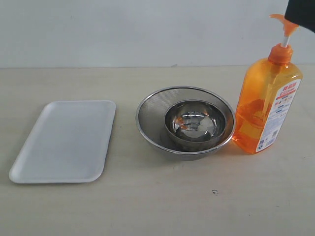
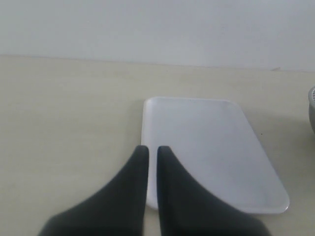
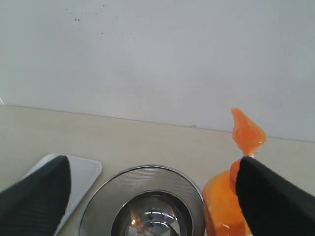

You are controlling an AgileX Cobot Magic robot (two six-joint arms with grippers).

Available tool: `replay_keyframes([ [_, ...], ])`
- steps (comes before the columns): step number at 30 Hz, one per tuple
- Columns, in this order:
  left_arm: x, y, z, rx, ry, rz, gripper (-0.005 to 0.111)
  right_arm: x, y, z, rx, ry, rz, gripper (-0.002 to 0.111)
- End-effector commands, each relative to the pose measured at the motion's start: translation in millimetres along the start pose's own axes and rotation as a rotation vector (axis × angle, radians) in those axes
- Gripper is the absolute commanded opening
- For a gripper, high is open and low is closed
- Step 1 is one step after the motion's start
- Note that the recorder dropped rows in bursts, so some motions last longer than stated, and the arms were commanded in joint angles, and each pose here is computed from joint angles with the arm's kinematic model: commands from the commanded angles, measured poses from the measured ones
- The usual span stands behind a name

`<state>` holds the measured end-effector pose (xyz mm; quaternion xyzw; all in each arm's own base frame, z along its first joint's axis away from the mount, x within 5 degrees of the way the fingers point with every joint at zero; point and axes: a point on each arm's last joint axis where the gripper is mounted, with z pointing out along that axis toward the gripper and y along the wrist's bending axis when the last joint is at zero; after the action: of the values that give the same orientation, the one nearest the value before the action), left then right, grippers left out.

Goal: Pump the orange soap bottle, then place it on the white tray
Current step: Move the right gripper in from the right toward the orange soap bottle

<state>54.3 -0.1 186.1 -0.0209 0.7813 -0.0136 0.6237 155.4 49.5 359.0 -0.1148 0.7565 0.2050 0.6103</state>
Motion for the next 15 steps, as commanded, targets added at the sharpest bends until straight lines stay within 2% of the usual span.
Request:
replay_keyframes([
  [1, 0.2, 0.2, 0.1, -0.003, -0.008, -0.004, 0.006, -10.7, 1.3, 0.3, -0.004, -0.011, -0.011, 0.082],
  [12, 0.2, 0.2, 0.1, -0.003, -0.008, -0.004, 0.006, -6.6, -0.9, 0.0, 0.021, 0.04, 0.002, 0.082],
  [15, 0.2, 0.2, 0.1, -0.003, -0.008, -0.004, 0.006, -6.7, -3.3, 0.0, 0.047, 0.04, -0.034, 0.082],
])
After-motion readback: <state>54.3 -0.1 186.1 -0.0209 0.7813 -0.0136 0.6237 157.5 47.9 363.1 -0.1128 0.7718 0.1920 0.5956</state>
